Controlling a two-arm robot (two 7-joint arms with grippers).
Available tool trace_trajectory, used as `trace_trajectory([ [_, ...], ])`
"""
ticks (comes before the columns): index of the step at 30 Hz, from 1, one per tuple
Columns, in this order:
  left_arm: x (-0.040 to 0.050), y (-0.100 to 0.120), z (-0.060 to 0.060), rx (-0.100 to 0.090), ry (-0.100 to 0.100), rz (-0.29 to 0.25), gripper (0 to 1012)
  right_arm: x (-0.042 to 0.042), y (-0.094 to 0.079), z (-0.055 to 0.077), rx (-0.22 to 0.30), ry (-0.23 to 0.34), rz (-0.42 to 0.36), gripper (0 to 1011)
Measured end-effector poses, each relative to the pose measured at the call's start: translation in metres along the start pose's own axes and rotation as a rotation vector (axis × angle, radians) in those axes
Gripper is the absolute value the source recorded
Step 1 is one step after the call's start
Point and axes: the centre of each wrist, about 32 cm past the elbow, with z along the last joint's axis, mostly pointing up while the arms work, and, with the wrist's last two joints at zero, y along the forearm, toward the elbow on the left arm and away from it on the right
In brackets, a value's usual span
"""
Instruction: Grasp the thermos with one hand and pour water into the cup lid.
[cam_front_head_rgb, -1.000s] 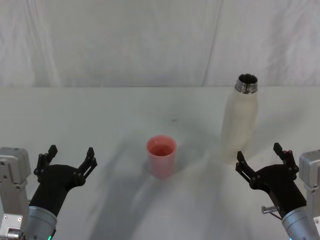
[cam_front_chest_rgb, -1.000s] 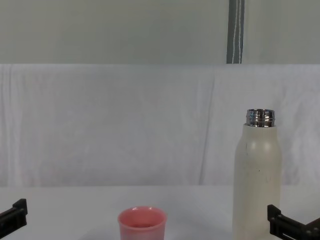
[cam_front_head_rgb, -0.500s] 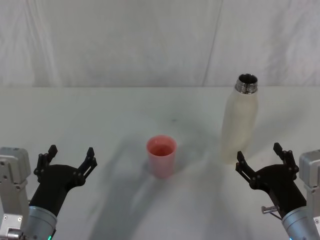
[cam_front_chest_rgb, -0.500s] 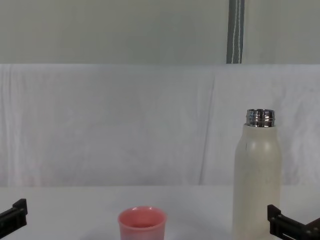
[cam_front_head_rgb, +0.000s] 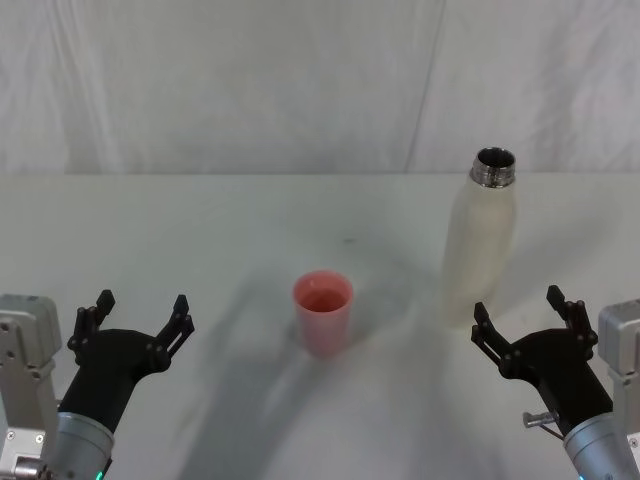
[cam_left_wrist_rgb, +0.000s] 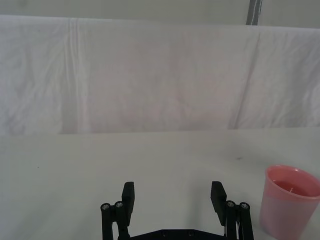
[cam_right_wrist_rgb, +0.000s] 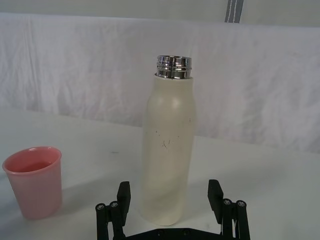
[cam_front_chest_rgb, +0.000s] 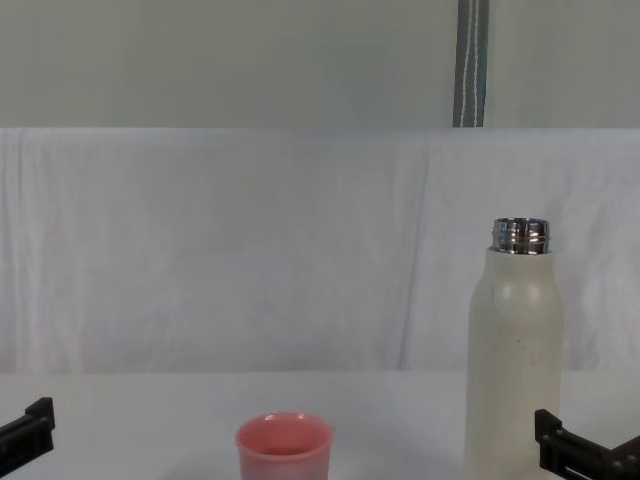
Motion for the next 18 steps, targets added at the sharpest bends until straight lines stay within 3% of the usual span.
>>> trace_trajectory([
  [9, 0.0000, 0.0000, 0.0000, 0.000, 0.000, 0.000, 1001, 0.0021, 0.0003, 0.0004, 0.003, 0.004, -0.001, 1000],
  [18, 0.0000, 0.0000, 0.0000, 0.000, 0.000, 0.000, 1001, 0.0081, 0.0085, -0.0009, 0.013, 0.050, 0.027, 1000],
])
